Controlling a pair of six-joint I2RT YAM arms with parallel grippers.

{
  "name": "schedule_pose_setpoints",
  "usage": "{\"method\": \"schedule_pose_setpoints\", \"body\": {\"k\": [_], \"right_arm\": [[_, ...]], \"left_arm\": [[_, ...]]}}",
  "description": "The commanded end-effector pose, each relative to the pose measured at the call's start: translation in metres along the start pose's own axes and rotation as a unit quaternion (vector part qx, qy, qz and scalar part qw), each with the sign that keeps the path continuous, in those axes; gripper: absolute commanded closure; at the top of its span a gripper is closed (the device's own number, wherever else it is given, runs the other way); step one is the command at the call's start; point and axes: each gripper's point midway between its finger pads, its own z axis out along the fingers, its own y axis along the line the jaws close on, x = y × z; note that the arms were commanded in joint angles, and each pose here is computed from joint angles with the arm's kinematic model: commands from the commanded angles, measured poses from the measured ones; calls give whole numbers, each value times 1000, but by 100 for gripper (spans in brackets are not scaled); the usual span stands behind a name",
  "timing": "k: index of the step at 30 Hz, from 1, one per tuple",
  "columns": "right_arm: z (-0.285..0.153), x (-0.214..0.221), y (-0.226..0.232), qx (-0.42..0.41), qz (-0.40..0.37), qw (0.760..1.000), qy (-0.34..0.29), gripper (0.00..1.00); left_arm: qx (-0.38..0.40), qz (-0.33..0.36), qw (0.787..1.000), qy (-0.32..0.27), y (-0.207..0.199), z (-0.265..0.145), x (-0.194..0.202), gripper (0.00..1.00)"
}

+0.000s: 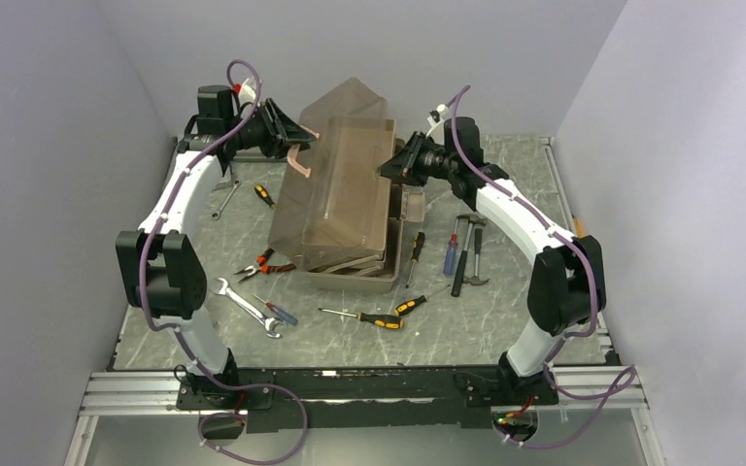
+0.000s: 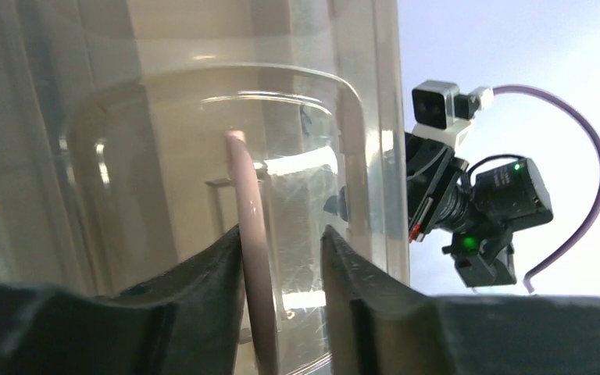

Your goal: Pack the tool kit

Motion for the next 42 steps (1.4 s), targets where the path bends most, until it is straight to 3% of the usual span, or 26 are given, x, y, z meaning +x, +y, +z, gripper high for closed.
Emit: {"method": "schedule_pose_setpoints", "body": {"k": [1,5,11,19,34,42], "right_arm": [[-12,-12,79,-114,-60,992,-17,83],[-10,-12,79,-115,-60,991,-17,83],[-4,-8,76,-114,-57,992,-9,82],[1,-5,72,-115,-53,992,-5,82],[3,-9,84,-123,-63,990,-3,81],[11,-5,95,-135,-64,989,6,80]], "left_arm": [[40,66,997,-8,-41,-23,1,50],[22,67,997,-9,-30,-25,2,36],[-1,70,997,-11,-18,-29,3,36],[-55,106,992,-38,-16,-52,-13,23],[-162,165,968,-93,-20,-98,-40,20],[-117,191,971,-87,-56,-102,-29,18]]}}
